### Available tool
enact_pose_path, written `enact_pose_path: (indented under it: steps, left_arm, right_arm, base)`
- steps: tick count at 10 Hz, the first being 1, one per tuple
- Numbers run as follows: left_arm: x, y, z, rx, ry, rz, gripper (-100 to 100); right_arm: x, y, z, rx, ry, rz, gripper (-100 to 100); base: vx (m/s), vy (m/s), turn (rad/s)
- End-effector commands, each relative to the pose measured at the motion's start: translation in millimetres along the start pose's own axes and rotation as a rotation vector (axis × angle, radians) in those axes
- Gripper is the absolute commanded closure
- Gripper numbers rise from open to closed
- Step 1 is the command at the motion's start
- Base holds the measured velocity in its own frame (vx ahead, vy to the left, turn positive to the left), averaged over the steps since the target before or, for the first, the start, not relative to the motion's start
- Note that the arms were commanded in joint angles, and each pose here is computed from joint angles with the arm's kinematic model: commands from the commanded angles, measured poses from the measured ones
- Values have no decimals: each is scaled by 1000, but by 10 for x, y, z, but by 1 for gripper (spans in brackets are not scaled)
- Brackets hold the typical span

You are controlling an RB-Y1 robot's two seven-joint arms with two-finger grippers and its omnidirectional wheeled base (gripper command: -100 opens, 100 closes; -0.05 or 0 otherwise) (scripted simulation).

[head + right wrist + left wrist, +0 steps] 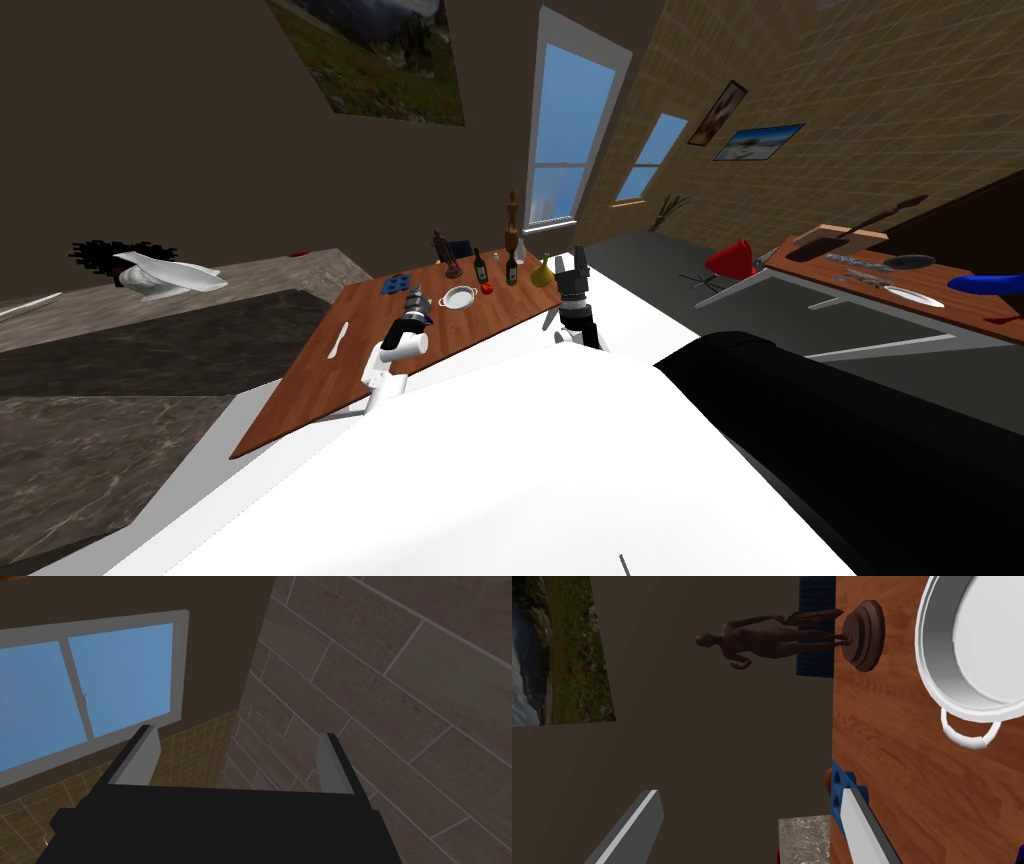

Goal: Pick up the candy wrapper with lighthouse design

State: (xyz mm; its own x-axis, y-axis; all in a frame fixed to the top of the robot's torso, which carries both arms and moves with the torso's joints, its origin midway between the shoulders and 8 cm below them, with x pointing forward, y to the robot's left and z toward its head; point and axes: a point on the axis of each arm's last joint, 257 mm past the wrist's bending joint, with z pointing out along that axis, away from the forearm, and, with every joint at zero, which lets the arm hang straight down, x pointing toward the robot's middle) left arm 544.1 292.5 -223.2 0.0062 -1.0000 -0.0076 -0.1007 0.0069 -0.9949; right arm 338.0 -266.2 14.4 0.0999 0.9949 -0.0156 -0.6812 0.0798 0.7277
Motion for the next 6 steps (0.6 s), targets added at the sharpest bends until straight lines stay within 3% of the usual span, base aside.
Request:
enact_pose_path:
  steps: [1, 2, 3, 6]
  left_arm:
    - [-66, 174, 56, -47, -9, -3, -100]
    - [-66, 174, 56, -47, -9, -3, -100]
    - [-101, 240, 142, -86, -14, -7, -100]
    - [-192, 507, 210, -164, -30, -13, -100]
  right_arm:
    - [0, 0, 0, 0, 0, 0, 0]
    - [0, 0, 0, 0, 0, 0, 0]
    - [0, 0, 0, 0, 0, 0, 0]
    - [0, 0, 0, 0, 0, 0, 0]
  base:
    - [-11, 9, -33]
    - [-5, 3, 13]
    - [-12, 5, -65]
    - [-14, 9, -55]
